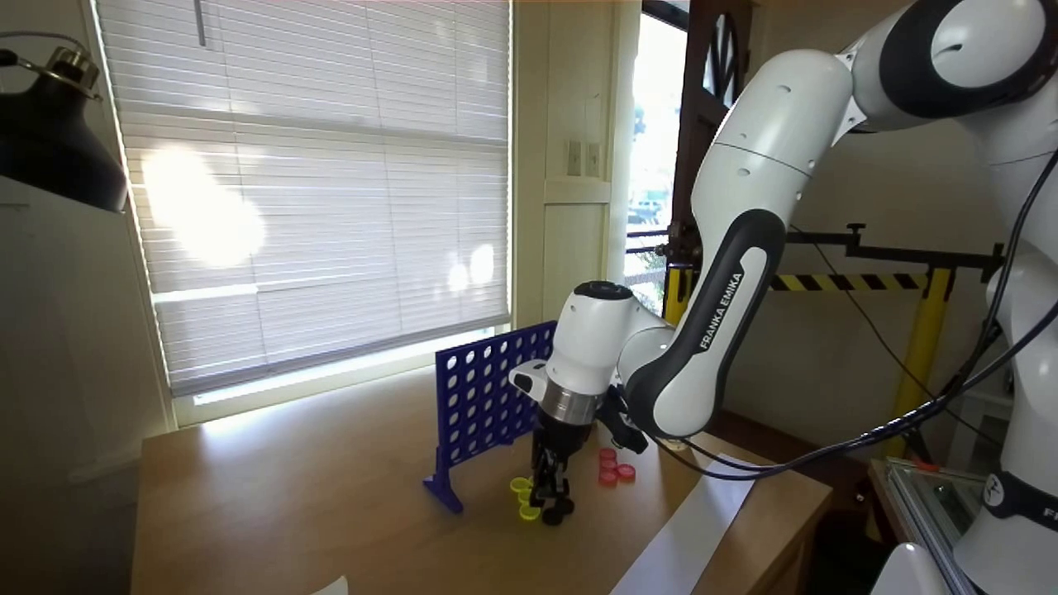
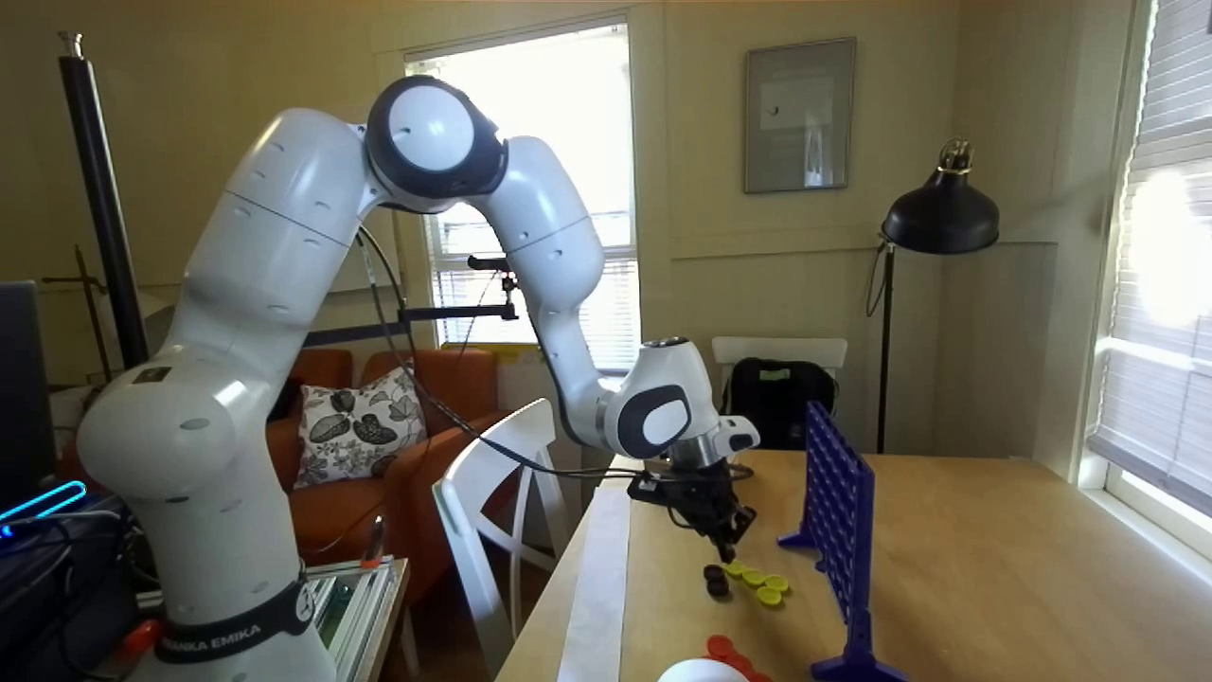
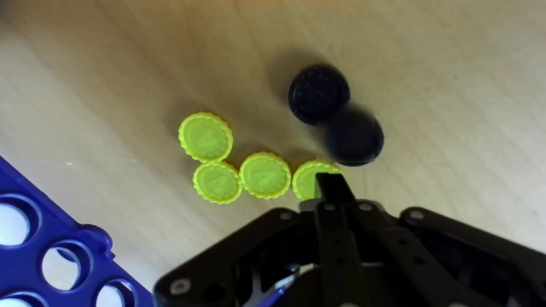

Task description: Group up the circles in color sequence

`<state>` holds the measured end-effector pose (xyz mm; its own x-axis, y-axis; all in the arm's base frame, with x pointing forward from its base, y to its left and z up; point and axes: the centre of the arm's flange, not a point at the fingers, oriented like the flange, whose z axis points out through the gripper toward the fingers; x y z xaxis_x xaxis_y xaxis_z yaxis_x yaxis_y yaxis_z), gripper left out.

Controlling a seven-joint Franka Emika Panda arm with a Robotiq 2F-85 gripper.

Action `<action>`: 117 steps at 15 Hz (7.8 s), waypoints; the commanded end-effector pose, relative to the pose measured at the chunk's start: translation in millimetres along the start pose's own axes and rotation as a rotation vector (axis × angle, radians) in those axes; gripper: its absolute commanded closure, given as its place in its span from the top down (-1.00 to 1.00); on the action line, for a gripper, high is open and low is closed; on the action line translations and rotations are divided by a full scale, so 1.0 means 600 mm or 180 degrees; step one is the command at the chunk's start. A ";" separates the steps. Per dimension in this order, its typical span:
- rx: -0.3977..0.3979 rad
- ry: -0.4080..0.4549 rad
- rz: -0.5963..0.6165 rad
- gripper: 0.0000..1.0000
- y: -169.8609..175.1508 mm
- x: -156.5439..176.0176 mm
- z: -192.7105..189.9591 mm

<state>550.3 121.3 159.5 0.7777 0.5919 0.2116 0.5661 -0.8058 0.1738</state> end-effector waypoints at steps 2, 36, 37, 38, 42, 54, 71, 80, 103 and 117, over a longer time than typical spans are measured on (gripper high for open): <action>0.0044 0.0030 -0.0017 -1.00 0.002 -0.001 0.006; -0.0212 0.0368 0.0141 -1.00 0.054 0.008 0.031; -0.0193 0.0401 0.0131 -1.00 0.048 0.009 0.025; -0.0182 0.0429 0.0125 -1.00 0.042 0.011 0.019; -0.0067 0.0306 0.0112 -1.00 0.021 0.012 0.010; 0.0044 -0.0077 0.0252 -1.00 0.008 -0.008 -0.028; 0.0245 -0.0369 0.0339 -1.00 0.007 -0.026 0.008; 0.0336 -0.0404 0.0312 -1.00 -0.008 -0.022 0.020; 0.0325 -0.0645 0.0086 -1.00 -0.054 -0.042 -0.033; 0.0123 -0.0328 0.0346 -1.00 0.029 -0.074 -0.037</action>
<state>522.8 85.5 181.4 0.8628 0.4965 0.0957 0.4861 -0.8666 0.1130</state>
